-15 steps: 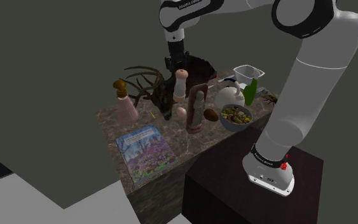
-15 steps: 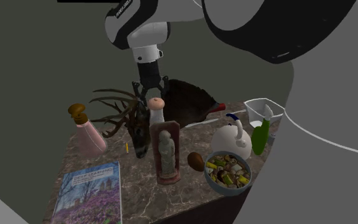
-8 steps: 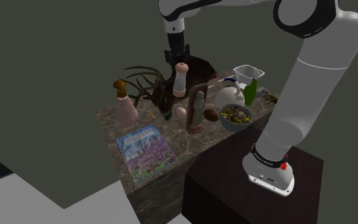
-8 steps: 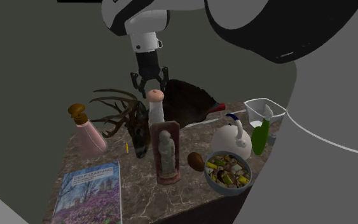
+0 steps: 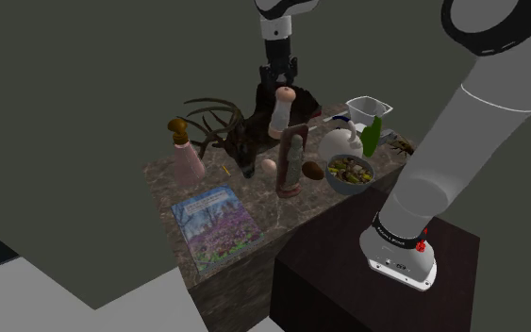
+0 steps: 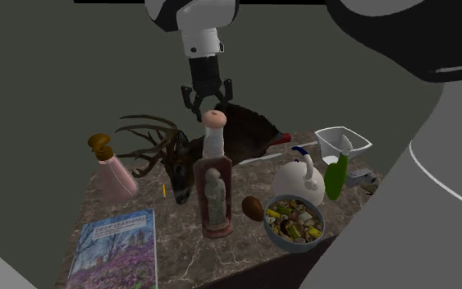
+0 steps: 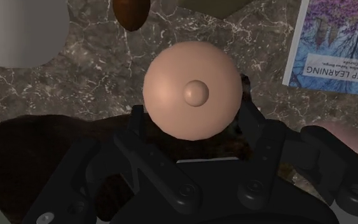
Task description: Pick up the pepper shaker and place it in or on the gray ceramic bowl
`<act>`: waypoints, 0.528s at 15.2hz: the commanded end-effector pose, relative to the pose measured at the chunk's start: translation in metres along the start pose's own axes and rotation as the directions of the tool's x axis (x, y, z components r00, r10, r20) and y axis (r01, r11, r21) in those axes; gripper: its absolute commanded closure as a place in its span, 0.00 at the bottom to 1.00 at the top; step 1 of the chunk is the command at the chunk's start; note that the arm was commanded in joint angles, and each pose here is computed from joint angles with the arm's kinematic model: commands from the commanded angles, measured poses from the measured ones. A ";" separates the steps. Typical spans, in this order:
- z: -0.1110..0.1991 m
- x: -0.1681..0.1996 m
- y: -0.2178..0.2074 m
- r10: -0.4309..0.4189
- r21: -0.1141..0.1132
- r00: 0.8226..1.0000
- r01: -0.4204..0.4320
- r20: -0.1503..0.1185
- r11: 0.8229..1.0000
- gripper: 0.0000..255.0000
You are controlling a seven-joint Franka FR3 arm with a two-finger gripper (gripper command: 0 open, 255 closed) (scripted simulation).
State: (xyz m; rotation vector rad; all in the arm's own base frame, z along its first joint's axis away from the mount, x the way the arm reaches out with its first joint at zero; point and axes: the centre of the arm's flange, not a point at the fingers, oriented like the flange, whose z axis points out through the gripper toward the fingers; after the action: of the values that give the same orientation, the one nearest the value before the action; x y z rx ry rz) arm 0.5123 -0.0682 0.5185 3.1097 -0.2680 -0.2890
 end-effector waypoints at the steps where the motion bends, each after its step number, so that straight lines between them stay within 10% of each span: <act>1: 0.000 -0.022 0.012 -0.001 0.000 1.000 0.001 0.000 1.000 1.00; 8: -0.005 -0.101 0.059 -0.001 0.000 1.000 0.001 0.000 1.000 1.00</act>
State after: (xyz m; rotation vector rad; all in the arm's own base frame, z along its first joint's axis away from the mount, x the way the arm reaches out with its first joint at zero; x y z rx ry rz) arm 0.4190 -0.1067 0.5398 3.1099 -0.2680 -0.2881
